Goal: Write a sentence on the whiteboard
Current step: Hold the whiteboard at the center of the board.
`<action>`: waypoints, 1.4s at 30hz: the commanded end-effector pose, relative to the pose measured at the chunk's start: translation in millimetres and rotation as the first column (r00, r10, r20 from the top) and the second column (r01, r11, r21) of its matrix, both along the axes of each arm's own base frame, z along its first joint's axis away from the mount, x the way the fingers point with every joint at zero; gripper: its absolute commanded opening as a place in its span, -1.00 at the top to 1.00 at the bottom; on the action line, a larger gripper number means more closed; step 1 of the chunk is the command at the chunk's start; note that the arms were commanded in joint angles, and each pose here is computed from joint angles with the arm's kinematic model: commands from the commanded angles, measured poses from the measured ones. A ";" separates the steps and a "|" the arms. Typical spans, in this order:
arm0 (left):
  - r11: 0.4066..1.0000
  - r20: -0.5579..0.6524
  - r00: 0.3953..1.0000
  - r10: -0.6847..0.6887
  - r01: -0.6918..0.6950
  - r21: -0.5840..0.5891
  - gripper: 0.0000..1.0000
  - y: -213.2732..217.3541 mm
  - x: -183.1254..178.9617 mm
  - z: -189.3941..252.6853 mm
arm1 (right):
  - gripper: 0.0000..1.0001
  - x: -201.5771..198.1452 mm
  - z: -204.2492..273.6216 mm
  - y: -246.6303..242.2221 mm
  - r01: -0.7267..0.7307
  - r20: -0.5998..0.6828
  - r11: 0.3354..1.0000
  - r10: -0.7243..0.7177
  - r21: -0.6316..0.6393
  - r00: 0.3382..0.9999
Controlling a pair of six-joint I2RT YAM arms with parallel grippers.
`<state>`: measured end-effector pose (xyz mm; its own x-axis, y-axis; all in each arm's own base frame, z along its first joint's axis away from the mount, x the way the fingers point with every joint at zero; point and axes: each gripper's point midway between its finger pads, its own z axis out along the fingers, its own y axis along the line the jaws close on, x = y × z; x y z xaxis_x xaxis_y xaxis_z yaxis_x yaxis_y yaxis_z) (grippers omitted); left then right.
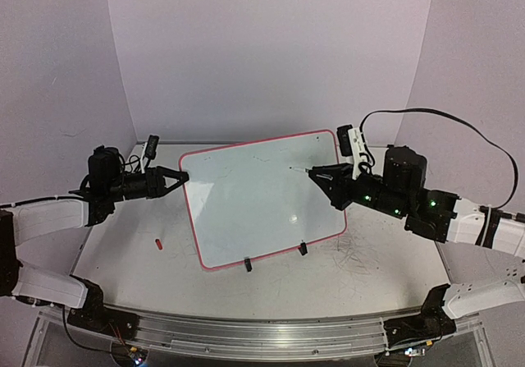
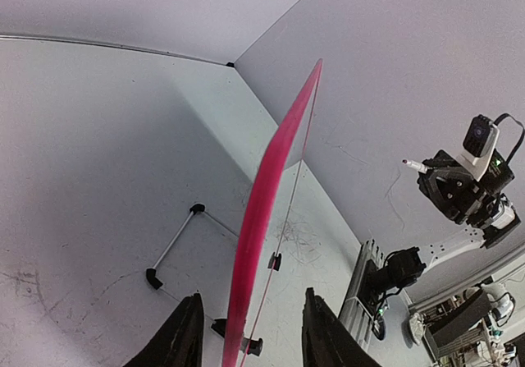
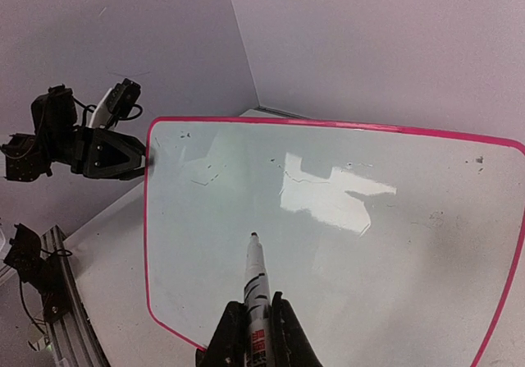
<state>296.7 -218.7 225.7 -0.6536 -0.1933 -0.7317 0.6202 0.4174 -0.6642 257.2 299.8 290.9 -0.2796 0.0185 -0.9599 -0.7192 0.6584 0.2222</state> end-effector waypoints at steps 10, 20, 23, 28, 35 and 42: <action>0.999 0.149 0.989 -0.020 0.027 -0.042 0.39 -5.4 7.8 33.4 | 1.00 -0.9 29.6 12.9 -0.018 0.073 0.999 0.014 0.047 0.997; 0.999 0.179 0.984 -0.022 0.026 -0.020 0.61 -4.0 4.2 26.9 | 1.00 -2.5 26.3 18.3 -0.015 0.072 0.999 0.012 0.033 0.997; 1.000 0.195 0.981 -0.018 0.021 -0.015 0.70 -3.0 3.7 27.0 | 1.00 -1.3 25.1 21.7 -0.018 0.071 1.000 0.016 0.026 0.997; 1.000 0.219 0.976 -0.009 0.011 -0.009 0.81 -0.6 0.2 27.7 | 1.00 -0.6 23.7 29.3 -0.027 0.070 1.000 0.026 0.015 0.997; 1.000 0.239 0.971 -0.005 0.004 0.006 0.90 -1.0 -4.4 23.4 | 1.00 1.2 26.0 44.8 -0.019 0.070 1.000 0.019 -0.001 0.997; 1.000 0.246 0.969 -0.012 0.010 0.010 0.99 -5.1 -7.8 22.9 | 1.00 0.5 29.3 82.6 -0.014 0.072 0.999 0.017 -0.029 0.997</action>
